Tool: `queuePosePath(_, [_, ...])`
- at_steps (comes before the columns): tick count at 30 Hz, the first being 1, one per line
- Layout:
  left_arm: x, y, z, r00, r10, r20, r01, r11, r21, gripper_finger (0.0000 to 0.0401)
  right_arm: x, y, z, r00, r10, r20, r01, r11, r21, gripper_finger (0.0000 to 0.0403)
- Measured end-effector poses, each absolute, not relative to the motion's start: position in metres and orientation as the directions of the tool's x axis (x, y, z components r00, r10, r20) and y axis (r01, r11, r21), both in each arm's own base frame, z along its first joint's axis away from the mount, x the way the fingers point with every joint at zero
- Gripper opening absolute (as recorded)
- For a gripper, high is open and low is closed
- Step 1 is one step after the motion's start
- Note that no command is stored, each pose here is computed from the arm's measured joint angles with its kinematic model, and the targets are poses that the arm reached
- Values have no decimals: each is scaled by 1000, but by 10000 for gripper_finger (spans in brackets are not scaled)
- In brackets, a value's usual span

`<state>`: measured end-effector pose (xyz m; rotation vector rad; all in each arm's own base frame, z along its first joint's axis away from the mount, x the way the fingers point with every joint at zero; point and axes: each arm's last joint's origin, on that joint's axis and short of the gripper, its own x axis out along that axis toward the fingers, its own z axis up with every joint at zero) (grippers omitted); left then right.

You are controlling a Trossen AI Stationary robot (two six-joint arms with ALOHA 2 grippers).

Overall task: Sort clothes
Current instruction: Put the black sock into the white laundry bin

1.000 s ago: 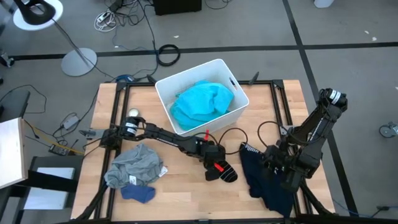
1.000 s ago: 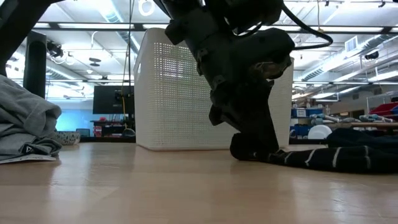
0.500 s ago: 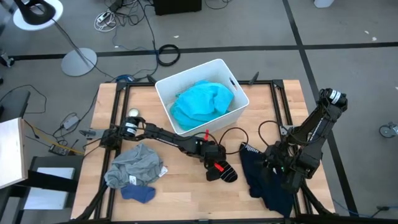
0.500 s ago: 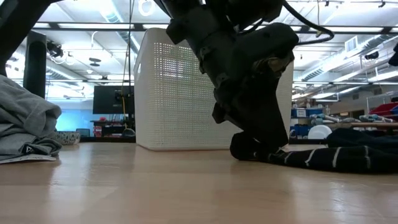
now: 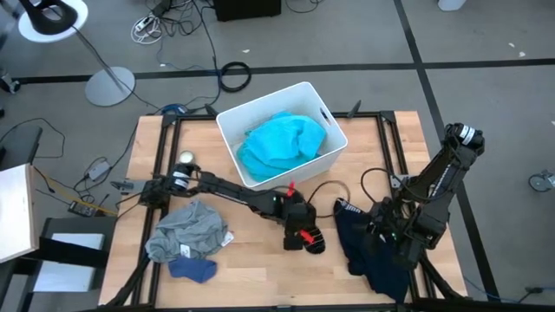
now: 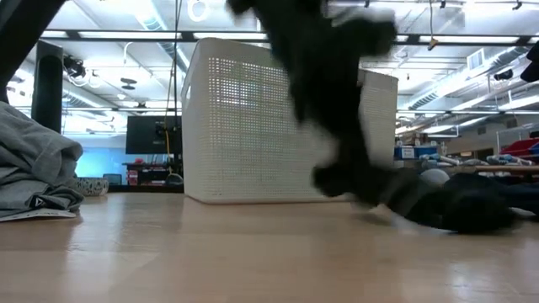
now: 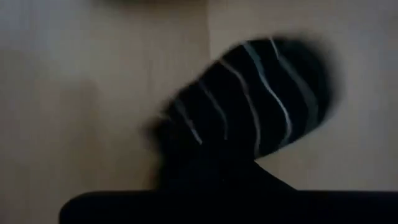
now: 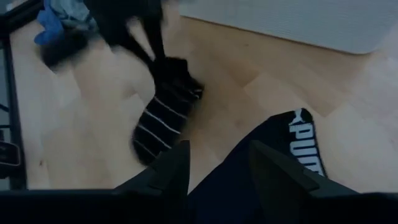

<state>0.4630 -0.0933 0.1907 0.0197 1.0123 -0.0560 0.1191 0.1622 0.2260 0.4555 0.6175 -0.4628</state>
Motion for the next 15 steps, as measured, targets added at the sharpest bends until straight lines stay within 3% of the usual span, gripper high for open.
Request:
queuePosePath(4, [456, -83, 284, 650, -39, -759, 88, 996, 24, 2, 119, 162, 226, 721, -274, -637, 543, 795, 272, 164])
queuePosePath(7, [448, -74, 324, 665, -10, -746, 61, 997, 40, 1, 119, 161, 226, 719, -280, -636, 540, 801, 258, 164])
queuePosePath(13, [406, -42, 422, 739, 217, -637, -107, 973, 207, 1, 120, 153, 226, 704, -344, -621, 547, 821, 164, 164])
queuePosePath(15, [387, -27, 438, 725, 292, -624, -174, 954, 245, 1, 121, 150, 225, 693, -368, -620, 560, 817, 141, 164])
